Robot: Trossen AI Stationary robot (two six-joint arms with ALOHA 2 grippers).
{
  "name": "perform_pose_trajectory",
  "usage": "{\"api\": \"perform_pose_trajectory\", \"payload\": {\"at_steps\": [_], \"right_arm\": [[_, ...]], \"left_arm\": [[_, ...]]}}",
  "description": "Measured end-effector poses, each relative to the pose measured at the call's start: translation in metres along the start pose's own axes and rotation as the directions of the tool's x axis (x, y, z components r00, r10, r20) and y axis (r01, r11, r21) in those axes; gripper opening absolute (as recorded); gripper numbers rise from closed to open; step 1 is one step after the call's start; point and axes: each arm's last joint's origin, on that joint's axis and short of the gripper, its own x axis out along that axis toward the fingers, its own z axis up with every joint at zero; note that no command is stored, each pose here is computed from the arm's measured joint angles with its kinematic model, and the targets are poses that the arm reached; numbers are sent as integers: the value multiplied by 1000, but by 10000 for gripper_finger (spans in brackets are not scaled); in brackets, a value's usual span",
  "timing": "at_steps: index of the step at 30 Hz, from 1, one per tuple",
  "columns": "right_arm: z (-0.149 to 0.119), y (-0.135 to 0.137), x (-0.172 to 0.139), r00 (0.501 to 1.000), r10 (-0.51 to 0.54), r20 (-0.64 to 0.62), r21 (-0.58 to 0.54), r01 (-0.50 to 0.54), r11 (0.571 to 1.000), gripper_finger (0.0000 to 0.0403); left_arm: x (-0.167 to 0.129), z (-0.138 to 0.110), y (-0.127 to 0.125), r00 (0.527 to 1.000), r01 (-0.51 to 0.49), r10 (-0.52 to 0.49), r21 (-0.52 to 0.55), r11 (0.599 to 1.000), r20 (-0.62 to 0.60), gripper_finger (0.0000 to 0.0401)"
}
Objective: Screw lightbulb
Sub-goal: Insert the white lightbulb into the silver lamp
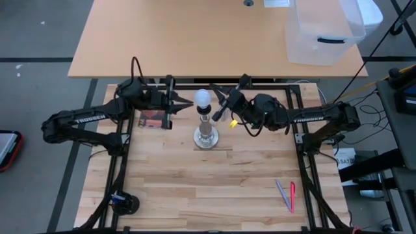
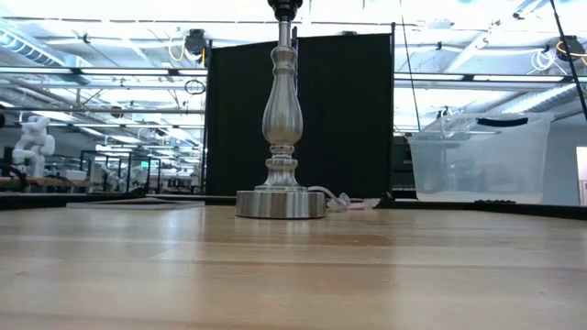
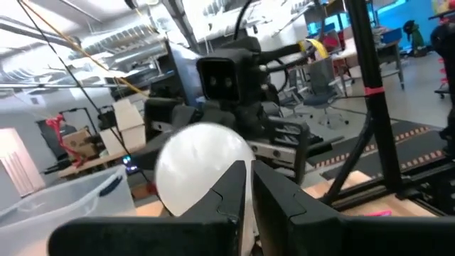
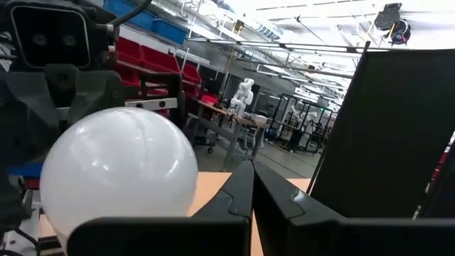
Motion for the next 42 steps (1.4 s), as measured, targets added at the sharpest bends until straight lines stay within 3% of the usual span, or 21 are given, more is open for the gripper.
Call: {"api": "perform_pose_trajectory", "payload": {"at_steps": [9, 42], "right_arm": [[0, 0, 0, 1000, 6, -16, 5, -6, 1000, 0], [2, 15, -10, 998, 38, -57, 25, -36, 999, 0]], "left_arm": [[13, -6, 5, 998, 14, -16, -29, 999, -55, 29], [11, -14, 7, 991, 7, -14, -56, 998, -130, 29]]}}
